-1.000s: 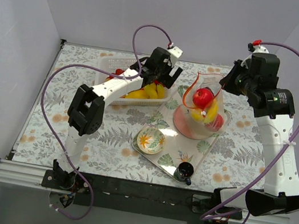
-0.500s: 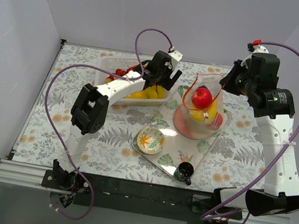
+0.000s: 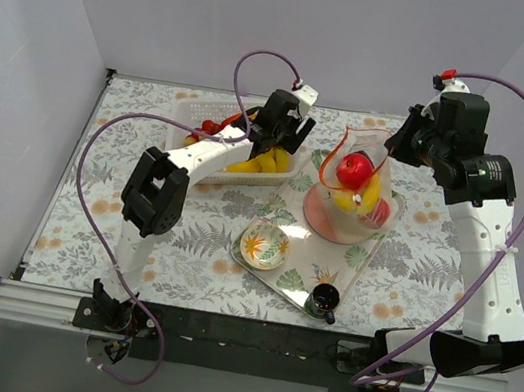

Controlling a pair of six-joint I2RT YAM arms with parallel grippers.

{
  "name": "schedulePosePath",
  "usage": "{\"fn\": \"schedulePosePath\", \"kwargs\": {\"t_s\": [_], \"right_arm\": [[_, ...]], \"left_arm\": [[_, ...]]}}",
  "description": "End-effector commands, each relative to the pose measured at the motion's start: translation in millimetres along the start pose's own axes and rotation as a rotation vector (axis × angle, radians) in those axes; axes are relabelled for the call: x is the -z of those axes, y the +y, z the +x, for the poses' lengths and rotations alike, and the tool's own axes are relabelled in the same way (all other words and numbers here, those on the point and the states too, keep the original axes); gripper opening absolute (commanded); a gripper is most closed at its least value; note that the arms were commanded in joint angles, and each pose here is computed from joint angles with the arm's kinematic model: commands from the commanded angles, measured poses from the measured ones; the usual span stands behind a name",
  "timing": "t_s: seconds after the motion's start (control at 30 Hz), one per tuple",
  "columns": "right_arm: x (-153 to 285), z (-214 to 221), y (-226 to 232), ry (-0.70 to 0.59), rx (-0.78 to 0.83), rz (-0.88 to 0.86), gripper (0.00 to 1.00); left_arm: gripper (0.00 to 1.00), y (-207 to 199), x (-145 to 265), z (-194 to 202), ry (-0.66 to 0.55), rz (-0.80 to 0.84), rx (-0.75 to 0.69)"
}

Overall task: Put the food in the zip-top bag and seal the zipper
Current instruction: Pick up the fake fruit from the bin.

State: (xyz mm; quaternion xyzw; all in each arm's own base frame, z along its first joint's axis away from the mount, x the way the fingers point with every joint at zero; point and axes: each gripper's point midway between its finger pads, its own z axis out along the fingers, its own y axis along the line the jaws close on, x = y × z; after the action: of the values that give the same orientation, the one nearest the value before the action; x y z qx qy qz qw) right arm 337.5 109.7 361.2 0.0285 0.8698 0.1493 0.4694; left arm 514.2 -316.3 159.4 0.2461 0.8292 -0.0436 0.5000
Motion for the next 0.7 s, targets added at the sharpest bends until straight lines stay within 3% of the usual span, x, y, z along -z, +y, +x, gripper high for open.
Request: {"fn": "schedulePosePath", "kwargs": {"t_s": [0.0,0.23,0.37,0.5,0.67], "right_arm": [[2,-19,7,-0.067,-0.001,-0.032,0.01],[1,-19,8,-0.066,-0.005,-0.037,0.01],[-2,-18,9,-0.060,-0.004,-0.038,0.01],[-6,-19,8,-0.061,-0.004,-0.033,0.01],[-19,-17,7,-0.040,-0.019,-0.023,0.01]], "left_arm": [[0.36,34,45,-68,-0.165,-0.095,0.029],[0.36,44,80,-107,-0.264,-0.102,0.078],[0.36,35,113,-132,-0.316,-0.013,0.151],[0.35,14,167,-151,-0.366,0.157,0.267],[0.34,-27,226,-147,-0.369,0.396,0.427]]}}
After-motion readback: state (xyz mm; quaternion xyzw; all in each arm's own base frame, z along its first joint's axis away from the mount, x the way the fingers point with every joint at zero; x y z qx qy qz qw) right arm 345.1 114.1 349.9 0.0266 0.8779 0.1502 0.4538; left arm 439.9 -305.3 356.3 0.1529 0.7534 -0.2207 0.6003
